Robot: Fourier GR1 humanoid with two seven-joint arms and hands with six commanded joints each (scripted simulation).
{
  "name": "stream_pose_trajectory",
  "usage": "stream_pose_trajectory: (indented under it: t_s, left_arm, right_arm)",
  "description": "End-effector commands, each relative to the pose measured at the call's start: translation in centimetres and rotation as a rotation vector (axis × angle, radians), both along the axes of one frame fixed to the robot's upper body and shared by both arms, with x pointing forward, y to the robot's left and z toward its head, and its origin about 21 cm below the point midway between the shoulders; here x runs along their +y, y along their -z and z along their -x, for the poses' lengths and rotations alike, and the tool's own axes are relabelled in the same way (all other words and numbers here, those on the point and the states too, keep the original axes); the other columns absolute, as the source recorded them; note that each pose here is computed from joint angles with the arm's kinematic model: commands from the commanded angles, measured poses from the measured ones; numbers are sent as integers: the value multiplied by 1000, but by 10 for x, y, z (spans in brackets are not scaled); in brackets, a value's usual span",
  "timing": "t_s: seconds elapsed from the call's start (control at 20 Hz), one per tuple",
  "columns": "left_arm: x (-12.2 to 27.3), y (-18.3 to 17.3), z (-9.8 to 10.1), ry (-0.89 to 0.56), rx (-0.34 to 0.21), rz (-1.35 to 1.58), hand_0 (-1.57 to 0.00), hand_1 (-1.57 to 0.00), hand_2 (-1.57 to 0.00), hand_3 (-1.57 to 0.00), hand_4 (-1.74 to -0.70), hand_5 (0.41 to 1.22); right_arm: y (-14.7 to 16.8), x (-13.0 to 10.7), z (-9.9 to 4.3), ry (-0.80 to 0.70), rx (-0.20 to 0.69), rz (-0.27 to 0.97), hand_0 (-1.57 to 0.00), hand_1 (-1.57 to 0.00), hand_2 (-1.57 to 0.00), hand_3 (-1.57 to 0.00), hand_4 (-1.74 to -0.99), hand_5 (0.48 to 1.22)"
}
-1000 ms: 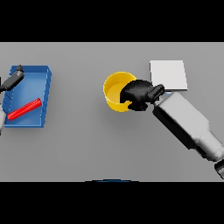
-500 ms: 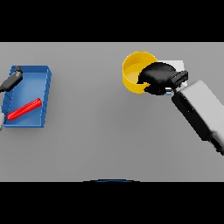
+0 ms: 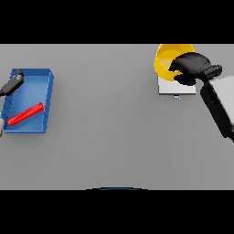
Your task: Pick up the red beaker and tilt it to pour out 1 green nut into yellow bowl. Pick up the yellow bowl and place it on the metallic measuring scale.
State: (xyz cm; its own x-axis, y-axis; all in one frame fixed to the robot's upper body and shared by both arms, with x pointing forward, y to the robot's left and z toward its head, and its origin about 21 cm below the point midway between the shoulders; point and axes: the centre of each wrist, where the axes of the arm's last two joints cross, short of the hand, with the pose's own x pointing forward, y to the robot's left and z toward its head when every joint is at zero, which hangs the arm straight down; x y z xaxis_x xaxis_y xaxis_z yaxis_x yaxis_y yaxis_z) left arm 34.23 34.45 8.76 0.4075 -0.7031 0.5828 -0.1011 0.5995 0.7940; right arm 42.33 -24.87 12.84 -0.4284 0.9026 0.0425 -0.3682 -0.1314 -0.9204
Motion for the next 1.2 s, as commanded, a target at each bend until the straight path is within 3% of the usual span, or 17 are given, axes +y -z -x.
stream_pose_trajectory:
  t_s: [0.0,0.25,0.4,0.7,0.8,0.9,0.95,1.05,1.15]
  left_arm:
    - [-1,2,1,0,-2,3,1,1,1,1,-726,688]
    - [5,-1,4,-11,-3,-8,1,1,1,1,-724,682]
    - [2,1,3,-3,0,-7,1,1,1,1,-722,678]
    - [4,1,0,-15,6,-11,1,1,1,1,-723,669]
    - [2,2,-2,-4,-2,-18,1,1,1,1,-724,667]
    - [1,4,-4,2,4,-16,1,1,1,1,-724,671]
    - [3,2,-2,7,3,-19,1,1,1,1,-722,671]
    - [0,1,-6,0,17,-13,1,1,1,1,-719,668]
    - [0,3,-4,4,10,-12,1,1,1,1,-718,666]
  right_arm:
    - [4,-3,-2,19,1,7,-1571,-1571,-1495,-1200,-1741,1221]
    - [28,-26,-9,80,31,6,-1571,-1571,-1407,-1351,-1741,1221]
    - [32,-34,-11,97,43,-10,-1571,-1571,-1396,-1346,-1741,1221]
    - [50,-30,-12,87,55,-50,-1501,-1571,-1330,-1463,-1741,1221]
    - [50,-28,-14,93,62,-48,-1448,-1501,-1382,-1390,-1734,1221]
    - [46,-30,-16,95,66,-53,-1492,-1484,-1450,-1097,-1737,1221]
    - [47,-28,-16,98,69,-52,-1439,-1337,-1286,-990,-1688,1221]
    - [46,-28,-15,103,75,-45,-990,-882,-921,-796,-1629,1080]
    - [44,-31,-15,97,83,5,-634,-564,-660,-661,-1593,987]
